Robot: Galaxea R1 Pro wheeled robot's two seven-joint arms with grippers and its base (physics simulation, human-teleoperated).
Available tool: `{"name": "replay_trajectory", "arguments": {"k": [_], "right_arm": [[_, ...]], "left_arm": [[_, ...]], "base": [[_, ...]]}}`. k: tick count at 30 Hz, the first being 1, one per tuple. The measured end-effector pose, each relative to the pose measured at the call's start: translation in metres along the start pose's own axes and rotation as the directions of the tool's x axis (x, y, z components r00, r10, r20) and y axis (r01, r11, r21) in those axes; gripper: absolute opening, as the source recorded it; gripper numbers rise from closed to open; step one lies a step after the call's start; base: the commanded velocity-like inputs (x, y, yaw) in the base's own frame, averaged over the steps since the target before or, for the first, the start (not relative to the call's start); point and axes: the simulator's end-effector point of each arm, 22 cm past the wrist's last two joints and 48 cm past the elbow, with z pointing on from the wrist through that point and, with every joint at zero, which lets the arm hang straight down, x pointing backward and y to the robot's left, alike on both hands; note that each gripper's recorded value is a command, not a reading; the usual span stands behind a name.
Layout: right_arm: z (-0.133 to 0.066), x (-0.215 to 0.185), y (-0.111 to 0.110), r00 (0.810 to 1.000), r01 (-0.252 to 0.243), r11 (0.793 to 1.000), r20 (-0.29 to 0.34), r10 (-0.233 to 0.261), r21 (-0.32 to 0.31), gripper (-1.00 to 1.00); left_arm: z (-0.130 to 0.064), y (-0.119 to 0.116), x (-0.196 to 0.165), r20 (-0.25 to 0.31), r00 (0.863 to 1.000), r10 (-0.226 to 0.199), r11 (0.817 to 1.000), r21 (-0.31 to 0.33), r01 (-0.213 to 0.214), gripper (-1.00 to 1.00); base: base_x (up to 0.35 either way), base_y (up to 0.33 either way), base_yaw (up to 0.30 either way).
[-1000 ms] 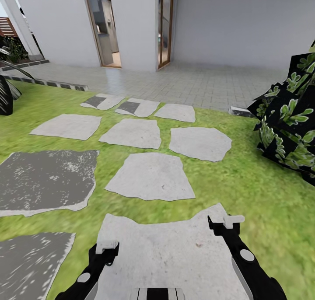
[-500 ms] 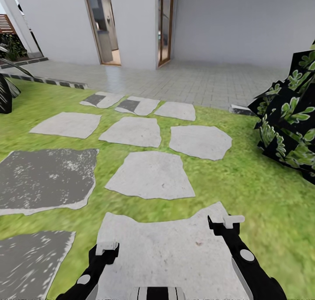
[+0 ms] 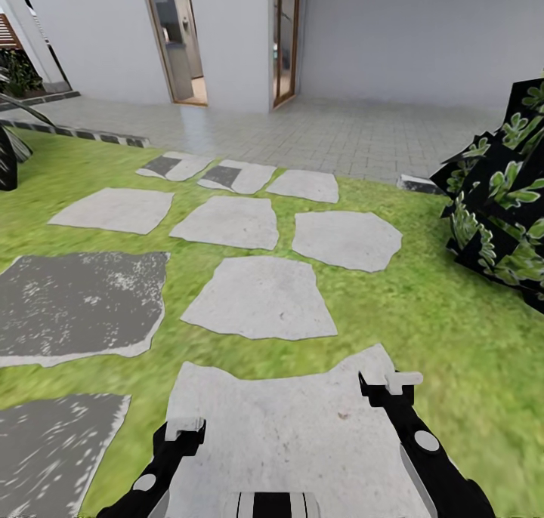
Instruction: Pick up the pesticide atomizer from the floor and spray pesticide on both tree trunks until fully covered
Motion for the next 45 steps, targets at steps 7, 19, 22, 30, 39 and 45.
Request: {"name": "replay_trajectory", "arguments": {"k": [7,19,22,30,39,45], "right_arm": [[0.001,0.005,0.000,1.000,0.000,1.000,-0.009,0.000,-0.001,1.00],[0.001,0.006,0.001,1.000,0.001,1.000,-0.010,-0.001,-0.001,1.00],[0.003,0.015,0.002,1.000,0.001,1.000,-0.026,-0.001,-0.003,1.00],[0.007,0.041,0.005,0.997,0.003,1.000,-0.071,-0.004,-0.007,1.00],[0.010,0.070,0.008,0.993,0.006,1.000,-0.121,-0.007,-0.012,1.00],[0.011,0.086,0.009,0.989,0.006,1.000,-0.146,-0.009,-0.016,1.00]], "left_arm": [[0.001,0.000,0.005,-0.009,1.000,0.000,1.000,0.000,0.000,1.00],[0.001,-0.003,0.006,-0.010,1.000,-0.001,1.000,0.003,0.001,1.00],[0.002,-0.003,0.014,-0.026,1.000,-0.001,1.000,0.003,0.001,1.00],[0.006,-0.002,0.039,-0.070,0.998,0.001,1.000,0.002,0.000,1.00],[0.008,-0.001,0.067,-0.121,0.993,0.002,1.000,0.001,-0.002,1.00],[0.009,0.000,0.082,-0.146,0.989,0.002,1.000,0.000,-0.002,1.00]], "base": [[0.000,0.088,0.000],[0.000,0.010,0.000],[0.000,0.000,0.000],[0.000,0.000,0.000],[0.000,0.000,0.000],[0.000,0.000,0.000]]}}
